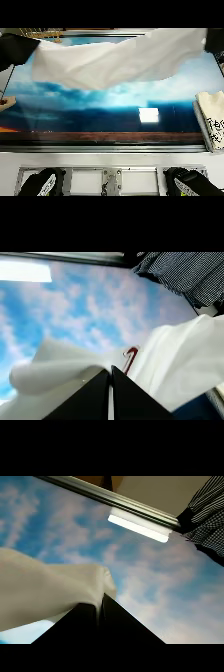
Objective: Fold the clothes and pants, and hang the long-sleeved shirts on hangers.
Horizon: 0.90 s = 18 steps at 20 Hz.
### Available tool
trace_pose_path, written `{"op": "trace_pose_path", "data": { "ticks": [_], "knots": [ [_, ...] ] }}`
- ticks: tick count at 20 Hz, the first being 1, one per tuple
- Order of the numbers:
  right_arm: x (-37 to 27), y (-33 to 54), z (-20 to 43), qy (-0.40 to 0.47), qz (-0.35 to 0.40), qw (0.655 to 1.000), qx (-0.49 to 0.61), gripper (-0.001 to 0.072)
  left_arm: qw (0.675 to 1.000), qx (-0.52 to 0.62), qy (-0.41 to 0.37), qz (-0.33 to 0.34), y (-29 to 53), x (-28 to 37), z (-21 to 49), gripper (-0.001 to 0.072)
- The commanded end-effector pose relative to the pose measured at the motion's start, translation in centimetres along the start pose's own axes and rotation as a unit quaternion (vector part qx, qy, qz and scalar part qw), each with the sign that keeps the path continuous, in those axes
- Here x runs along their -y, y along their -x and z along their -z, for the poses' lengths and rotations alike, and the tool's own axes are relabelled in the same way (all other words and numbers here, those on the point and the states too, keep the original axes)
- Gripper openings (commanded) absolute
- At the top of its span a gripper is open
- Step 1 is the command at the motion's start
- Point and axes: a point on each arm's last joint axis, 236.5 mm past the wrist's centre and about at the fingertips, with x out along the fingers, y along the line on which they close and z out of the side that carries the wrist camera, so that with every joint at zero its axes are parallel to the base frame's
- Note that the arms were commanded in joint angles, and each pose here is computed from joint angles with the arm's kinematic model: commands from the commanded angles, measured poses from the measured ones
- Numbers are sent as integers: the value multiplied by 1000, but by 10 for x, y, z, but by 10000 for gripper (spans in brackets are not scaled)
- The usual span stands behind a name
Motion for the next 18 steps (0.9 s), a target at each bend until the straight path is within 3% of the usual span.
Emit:
{"op": "trace_pose_path", "data": {
  "ticks": [1,5,8,13,17,18],
  "knots": [
    [5,40,4,-15,4,1000,1,15,999,31,-37,0,52,36,-4,4],
    [4,58,42,-59,6,996,-73,15,997,57,-27,-35,88,41,-2,5],
    [-2,43,71,-83,3,987,-137,15,998,-39,9,-44,78,29,44,4],
    [-25,-32,166,-63,-8,960,-274,14,948,-271,145,-80,8,-56,195,4],
    [-42,-94,236,-70,-9,950,-305,15,922,-292,217,-133,-63,-144,279,5],
    [-45,-105,246,-74,-8,949,-307,15,919,-281,231,-150,-79,-166,282,74]
  ]
}}
